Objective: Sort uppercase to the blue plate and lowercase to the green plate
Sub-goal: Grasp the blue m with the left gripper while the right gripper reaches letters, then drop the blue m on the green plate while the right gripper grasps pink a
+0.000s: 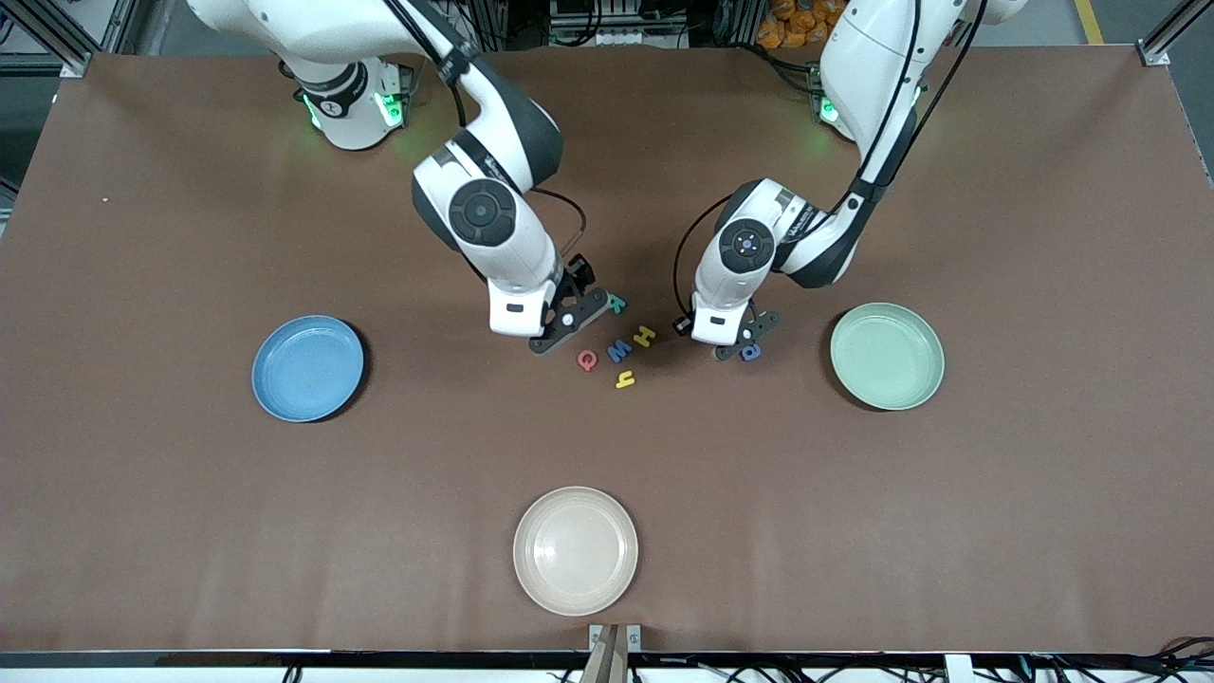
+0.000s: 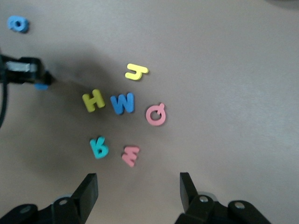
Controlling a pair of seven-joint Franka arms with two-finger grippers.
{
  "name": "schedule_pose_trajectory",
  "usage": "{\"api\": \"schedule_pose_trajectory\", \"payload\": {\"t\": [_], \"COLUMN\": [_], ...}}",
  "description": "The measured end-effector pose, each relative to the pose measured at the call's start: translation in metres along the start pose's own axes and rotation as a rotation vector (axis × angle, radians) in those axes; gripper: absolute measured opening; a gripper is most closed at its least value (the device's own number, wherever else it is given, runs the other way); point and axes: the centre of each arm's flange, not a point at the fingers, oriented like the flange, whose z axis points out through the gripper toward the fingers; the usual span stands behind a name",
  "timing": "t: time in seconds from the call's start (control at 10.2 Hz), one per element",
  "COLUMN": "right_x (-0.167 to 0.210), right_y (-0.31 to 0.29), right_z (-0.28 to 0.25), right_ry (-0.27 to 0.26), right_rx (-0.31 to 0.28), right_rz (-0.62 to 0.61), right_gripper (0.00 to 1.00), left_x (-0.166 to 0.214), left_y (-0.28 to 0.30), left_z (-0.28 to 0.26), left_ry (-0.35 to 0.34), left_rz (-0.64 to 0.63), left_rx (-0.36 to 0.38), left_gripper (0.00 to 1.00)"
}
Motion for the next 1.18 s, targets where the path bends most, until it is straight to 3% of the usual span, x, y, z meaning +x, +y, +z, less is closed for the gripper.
{"api": "schedule_pose_trajectory", "payload": {"t": [0.1,0.49,0.88,1.18], "right_x": [0.003,0.009,0.02,0.029], "right_y": [-0.002,-0.004,0.0,-0.005], "right_z": [0.016,0.051,0.073,0.093], "right_ry": [0.008,0.031,0.038,0.052], "right_rx": [0.002,-0.019,-0.069,-0.103], "right_rz": [0.036,0.12,0.22,0.272], "right_gripper": [0.83,0.81,0.8,0.78], "left_x": [0.001,0.021,0.083,0.146], "left_y": [0.0,-0.004,-0.041,-0.1], "left_z": [0.0,-0.019,-0.071,-0.099], "left_ry": [0.001,0.012,-0.008,-0.037], "left_rz": [0.0,0.015,0.169,0.304], "left_rx": [-0.001,0.008,0.058,0.082], "left_gripper": [0.1,0.1,0.1,0.1]}}
